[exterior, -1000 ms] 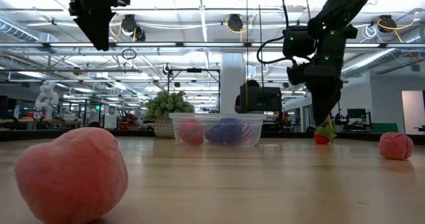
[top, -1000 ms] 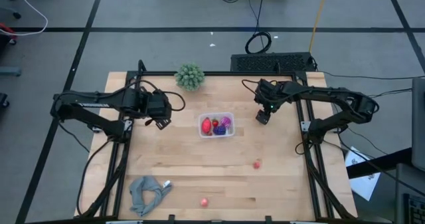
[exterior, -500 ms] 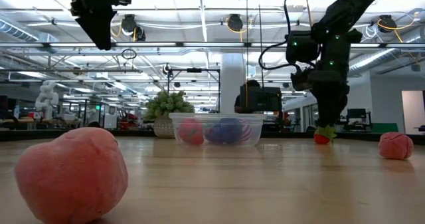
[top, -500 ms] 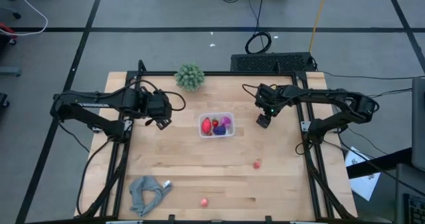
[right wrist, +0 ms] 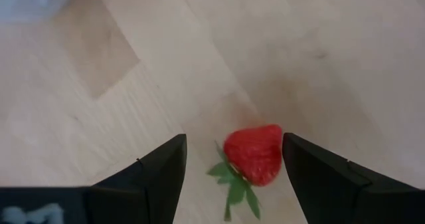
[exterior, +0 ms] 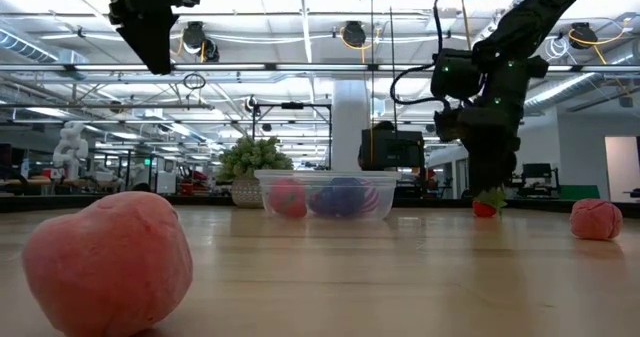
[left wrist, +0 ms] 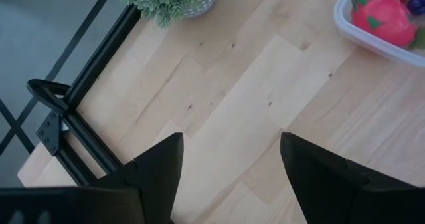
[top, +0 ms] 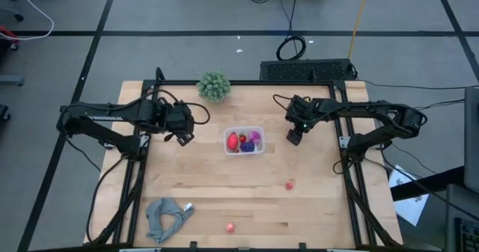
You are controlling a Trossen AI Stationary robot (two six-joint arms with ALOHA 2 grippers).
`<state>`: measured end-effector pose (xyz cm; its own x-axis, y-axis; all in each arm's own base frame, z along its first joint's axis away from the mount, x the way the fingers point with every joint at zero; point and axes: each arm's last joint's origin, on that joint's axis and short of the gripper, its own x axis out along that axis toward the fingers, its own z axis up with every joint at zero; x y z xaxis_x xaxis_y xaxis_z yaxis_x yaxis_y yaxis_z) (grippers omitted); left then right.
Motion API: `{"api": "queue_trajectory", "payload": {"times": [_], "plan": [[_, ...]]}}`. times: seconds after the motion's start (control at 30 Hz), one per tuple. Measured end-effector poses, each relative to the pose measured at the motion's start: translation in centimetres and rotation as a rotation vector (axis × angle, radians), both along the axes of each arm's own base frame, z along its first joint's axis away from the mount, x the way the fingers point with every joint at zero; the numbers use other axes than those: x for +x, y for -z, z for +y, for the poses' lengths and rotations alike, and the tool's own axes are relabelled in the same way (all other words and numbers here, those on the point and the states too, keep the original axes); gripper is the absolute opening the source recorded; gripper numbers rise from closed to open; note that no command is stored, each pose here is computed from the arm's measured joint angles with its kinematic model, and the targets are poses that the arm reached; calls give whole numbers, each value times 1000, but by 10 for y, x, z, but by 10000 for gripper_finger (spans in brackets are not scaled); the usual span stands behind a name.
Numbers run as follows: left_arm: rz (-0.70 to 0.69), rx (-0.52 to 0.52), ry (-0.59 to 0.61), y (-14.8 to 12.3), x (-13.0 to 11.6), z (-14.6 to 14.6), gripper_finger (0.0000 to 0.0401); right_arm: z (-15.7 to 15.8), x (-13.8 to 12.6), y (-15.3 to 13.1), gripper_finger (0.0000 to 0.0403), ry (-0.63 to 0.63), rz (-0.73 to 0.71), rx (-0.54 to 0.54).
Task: Pick and placing Produce into tupperware
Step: Put the strawberry into the bin
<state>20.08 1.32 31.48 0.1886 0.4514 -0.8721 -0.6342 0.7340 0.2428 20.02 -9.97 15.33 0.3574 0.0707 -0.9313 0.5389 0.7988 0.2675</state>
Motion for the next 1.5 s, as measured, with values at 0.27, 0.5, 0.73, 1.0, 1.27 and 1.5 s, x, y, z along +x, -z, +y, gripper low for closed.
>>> {"api": "queue_trajectory", "payload": {"times": [0.27,0.5,0.73,1.0,1.27,1.5], "plan": [[0,0,0,0,0,0,257,4,8,21,240,-31,86,49],[-1,0,2,0,0,0,257,5,8,29,238,-37,126,67],[-3,1,1,0,0,0,257,4,8,23,202,-50,96,33],[-4,2,0,0,0,0,258,4,9,15,148,-47,74,24],[-25,6,13,-1,3,0,257,5,26,-3,136,-88,17,9],[-38,8,21,-1,5,0,257,13,53,-41,139,-154,-51,-26]]}}
